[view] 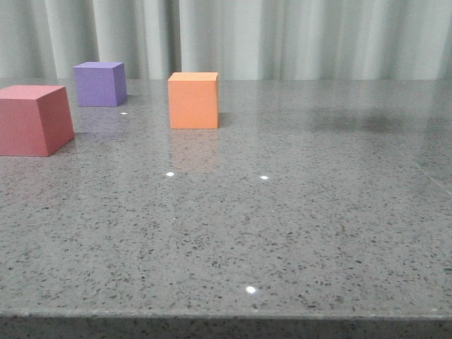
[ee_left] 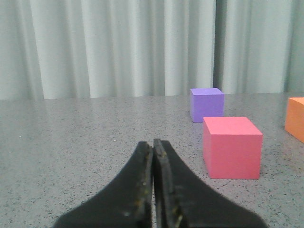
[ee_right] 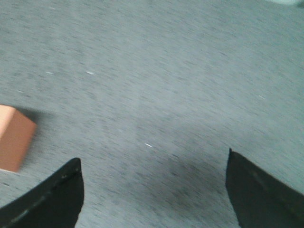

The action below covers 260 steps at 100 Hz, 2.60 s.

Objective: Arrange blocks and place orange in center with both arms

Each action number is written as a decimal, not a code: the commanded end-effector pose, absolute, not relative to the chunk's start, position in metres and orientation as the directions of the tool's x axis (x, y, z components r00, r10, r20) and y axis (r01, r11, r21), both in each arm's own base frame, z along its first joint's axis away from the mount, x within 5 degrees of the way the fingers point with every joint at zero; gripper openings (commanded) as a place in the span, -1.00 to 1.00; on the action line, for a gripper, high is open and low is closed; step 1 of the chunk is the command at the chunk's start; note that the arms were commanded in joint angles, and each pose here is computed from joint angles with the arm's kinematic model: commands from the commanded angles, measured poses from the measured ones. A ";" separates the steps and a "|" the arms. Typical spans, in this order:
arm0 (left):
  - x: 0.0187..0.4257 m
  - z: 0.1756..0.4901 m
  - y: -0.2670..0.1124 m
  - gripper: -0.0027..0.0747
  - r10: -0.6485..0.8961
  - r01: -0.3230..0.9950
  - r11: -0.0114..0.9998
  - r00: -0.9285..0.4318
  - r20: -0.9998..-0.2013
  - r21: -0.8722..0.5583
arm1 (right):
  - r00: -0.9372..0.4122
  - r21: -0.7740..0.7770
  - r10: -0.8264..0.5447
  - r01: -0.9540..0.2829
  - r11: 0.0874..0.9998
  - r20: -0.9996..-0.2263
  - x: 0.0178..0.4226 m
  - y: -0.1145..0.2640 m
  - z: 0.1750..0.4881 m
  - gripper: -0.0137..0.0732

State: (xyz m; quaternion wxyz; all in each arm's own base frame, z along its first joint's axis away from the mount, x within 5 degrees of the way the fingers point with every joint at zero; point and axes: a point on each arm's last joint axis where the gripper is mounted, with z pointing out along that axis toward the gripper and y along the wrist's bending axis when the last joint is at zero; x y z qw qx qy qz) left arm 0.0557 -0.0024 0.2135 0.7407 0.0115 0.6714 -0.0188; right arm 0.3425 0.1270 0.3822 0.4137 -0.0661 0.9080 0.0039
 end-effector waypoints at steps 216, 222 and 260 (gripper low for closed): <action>0.054 0.208 -0.003 -0.98 -0.017 0.051 0.999 0.173 -0.985 -0.008 | -0.257 0.027 0.050 0.091 0.995 -0.965 0.087 -0.007 0.324 -0.94; 0.054 0.210 -0.003 -0.98 -0.026 0.052 0.998 0.185 -0.982 -0.016 | -0.257 0.027 0.050 0.091 0.995 -0.965 0.087 -0.007 0.324 -0.94; 0.039 0.280 -0.004 -0.98 -0.173 0.098 0.983 0.165 -0.971 -0.158 | -0.257 0.027 0.050 0.091 0.995 -0.965 0.087 -0.007 0.324 -0.94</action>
